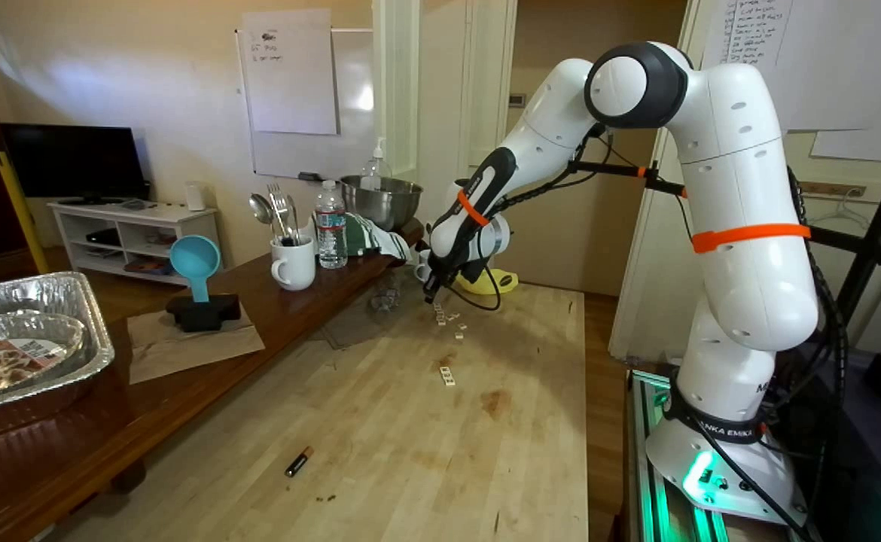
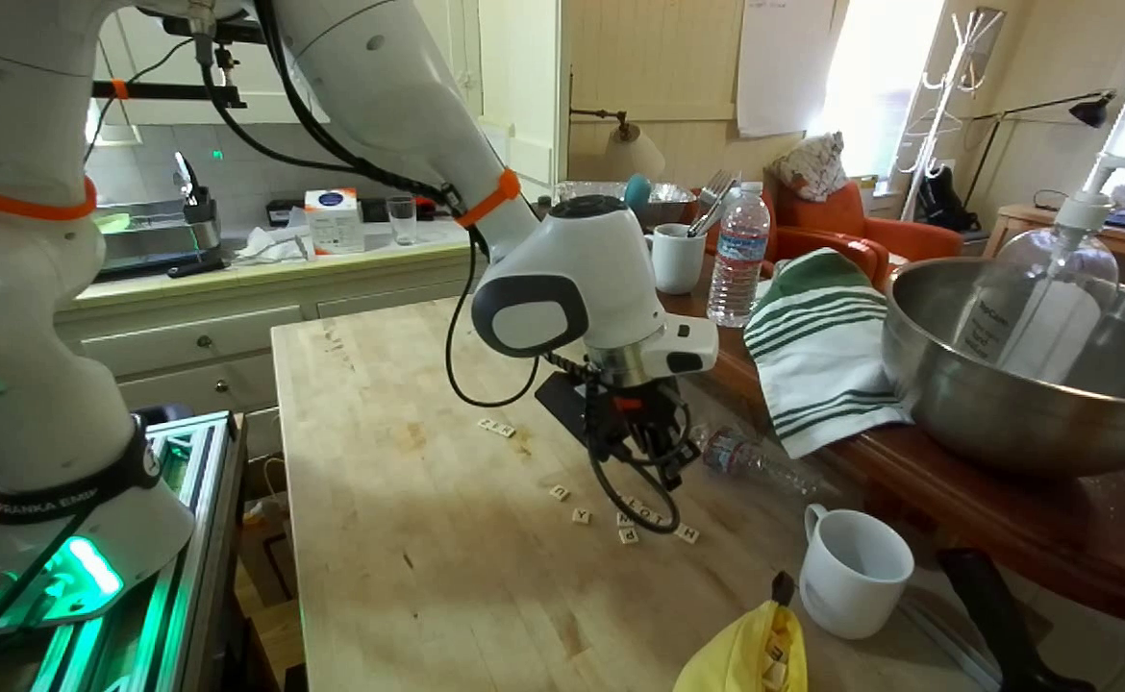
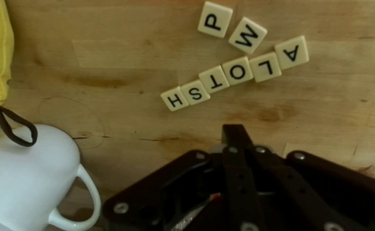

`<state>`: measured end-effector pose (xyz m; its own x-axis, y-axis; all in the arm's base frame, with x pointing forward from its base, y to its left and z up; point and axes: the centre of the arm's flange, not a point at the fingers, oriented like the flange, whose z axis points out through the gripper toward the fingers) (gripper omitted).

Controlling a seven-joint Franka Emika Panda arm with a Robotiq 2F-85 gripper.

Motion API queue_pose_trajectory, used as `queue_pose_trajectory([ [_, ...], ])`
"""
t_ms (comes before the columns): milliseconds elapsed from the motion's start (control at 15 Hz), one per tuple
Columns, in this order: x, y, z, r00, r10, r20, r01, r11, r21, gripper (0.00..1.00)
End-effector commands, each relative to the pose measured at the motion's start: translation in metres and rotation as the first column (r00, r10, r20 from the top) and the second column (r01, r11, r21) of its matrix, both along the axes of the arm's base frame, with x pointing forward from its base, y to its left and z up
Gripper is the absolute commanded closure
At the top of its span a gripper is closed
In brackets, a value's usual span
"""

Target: Use the tiles to create the word 'Zero'.

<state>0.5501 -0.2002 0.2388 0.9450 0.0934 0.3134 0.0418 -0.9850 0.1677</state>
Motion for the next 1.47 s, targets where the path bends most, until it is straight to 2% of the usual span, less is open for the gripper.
queue_pose_trajectory([
  [0, -0.003, -0.003, -0.003, 0.999, -0.018, -0.026, 0.017, 1.000, -0.016, 1.00],
  [1400, -0.011, -0.001, -0.021, 0.990, 0.038, -0.138, -0.042, 0.999, -0.028, 1.00],
])
